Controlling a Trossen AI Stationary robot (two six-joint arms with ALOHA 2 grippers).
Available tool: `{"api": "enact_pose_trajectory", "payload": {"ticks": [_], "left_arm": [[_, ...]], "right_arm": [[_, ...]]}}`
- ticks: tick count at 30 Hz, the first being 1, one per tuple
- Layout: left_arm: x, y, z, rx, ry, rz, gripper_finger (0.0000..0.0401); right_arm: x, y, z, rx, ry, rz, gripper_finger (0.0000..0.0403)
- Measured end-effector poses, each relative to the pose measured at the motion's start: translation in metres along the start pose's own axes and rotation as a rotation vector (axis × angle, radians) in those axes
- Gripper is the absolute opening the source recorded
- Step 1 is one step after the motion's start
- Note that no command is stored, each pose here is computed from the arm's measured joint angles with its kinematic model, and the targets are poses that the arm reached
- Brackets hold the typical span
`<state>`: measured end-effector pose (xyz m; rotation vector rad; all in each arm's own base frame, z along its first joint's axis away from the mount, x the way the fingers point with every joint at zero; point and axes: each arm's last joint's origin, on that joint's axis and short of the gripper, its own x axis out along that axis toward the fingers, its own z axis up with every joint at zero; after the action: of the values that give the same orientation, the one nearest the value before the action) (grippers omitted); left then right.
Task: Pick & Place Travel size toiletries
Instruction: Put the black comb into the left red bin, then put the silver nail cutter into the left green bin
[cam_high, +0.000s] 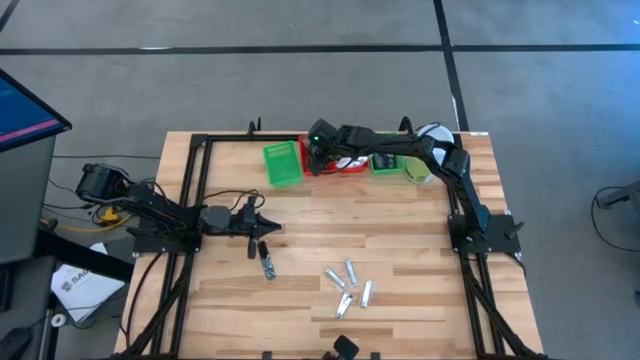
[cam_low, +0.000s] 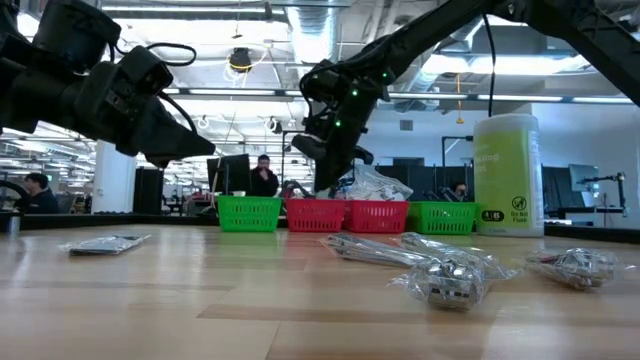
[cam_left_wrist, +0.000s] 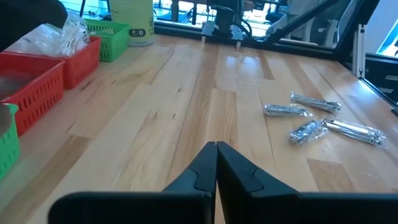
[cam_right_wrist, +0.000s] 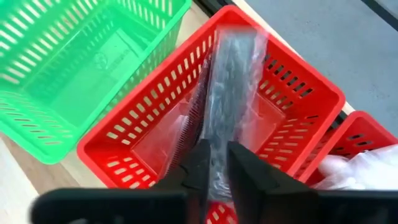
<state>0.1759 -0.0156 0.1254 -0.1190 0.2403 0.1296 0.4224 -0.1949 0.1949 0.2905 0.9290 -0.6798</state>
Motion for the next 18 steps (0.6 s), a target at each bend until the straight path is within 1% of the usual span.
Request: {"api": "enact_pose_trajectory", "payload": {"ticks": [5, 8, 13, 16, 18], "left_arm": [[0.000, 0.000, 0.000, -0.001, -0.003, 0.003, 0.0002], [0.000, 0.000, 0.000, -0.004, -0.003, 0.004, 0.0002], [0.000, 0.000, 0.000, -0.004, -0.003, 0.008, 0.0002], [0.000, 0.000, 0.000, -0.004, -0.003, 0.007, 0.0002], [0.000, 0.000, 0.000, -0.005, -0.003, 0.007, 0.0002]], "right_arm": [[0.000, 0.000, 0.000, -0.015, 0.004, -0.001, 0.0086], [-0.003, 0.007, -0.002, -0.066, 0.010, 0.029, 0.0098], [-0.033, 0.035, -0.005, -0.197, 0.020, 0.213, 0.0104], [-0.053, 0.057, -0.010, -0.284, 0.019, 0.265, 0.0102], [-0.072, 0.071, -0.014, -0.334, 0.004, 0.292, 0.0102]]}}
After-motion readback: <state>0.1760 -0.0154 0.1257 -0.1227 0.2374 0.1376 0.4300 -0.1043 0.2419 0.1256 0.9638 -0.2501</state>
